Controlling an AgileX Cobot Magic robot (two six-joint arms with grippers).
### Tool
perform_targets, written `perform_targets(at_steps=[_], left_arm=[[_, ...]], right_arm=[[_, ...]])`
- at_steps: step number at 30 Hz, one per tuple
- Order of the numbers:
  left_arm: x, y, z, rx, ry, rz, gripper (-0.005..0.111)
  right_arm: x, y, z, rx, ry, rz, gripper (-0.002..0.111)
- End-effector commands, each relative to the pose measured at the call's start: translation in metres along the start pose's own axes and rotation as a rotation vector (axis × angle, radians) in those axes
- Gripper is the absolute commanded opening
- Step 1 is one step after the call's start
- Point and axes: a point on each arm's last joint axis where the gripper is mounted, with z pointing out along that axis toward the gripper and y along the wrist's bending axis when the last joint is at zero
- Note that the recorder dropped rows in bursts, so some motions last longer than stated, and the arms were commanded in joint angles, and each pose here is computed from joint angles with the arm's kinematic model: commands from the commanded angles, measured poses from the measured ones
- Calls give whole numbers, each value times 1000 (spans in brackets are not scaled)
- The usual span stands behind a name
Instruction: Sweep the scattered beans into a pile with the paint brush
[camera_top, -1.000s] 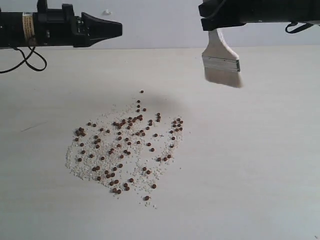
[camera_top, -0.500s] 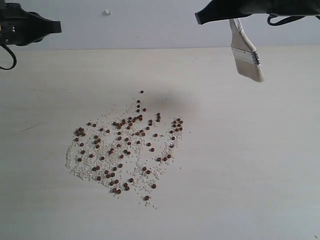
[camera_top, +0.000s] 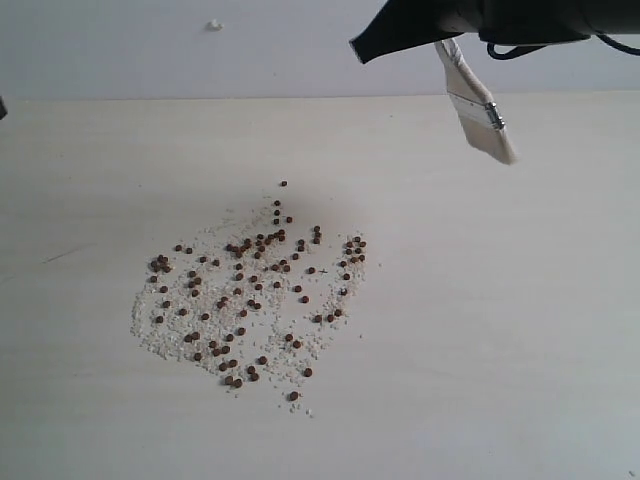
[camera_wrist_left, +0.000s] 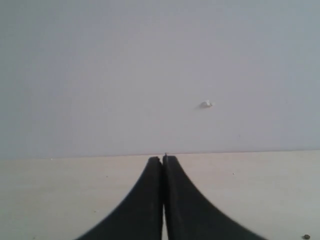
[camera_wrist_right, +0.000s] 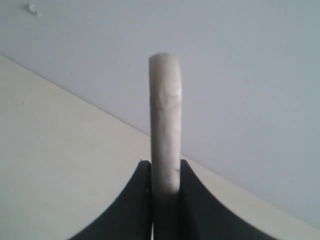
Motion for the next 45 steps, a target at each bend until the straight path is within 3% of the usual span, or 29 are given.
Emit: perform_targets(at_steps=[1, 7, 9, 18, 38, 45], left_arm=[[9, 0, -46, -18, -88, -3, 0], [27, 4, -112, -60, -263, -61, 0], [21, 5, -123, -75, -330, -58, 0], [27, 3, -144, -80, -243, -4, 0], [54, 0, -163, -50, 10, -31, 0], [59, -1, -163, -45, 72, -19, 0]], right_arm=[[-4, -2, -7, -11, -24, 30, 0], [2, 0, -18, -70, -36, 52, 0], [2, -2, -23, -68, -42, 79, 0], [-3, -7, -51, -151, -124, 91, 0], [28, -31, -113, -74, -269, 85, 0], [46, -8, -125, -33, -375, -12, 0]])
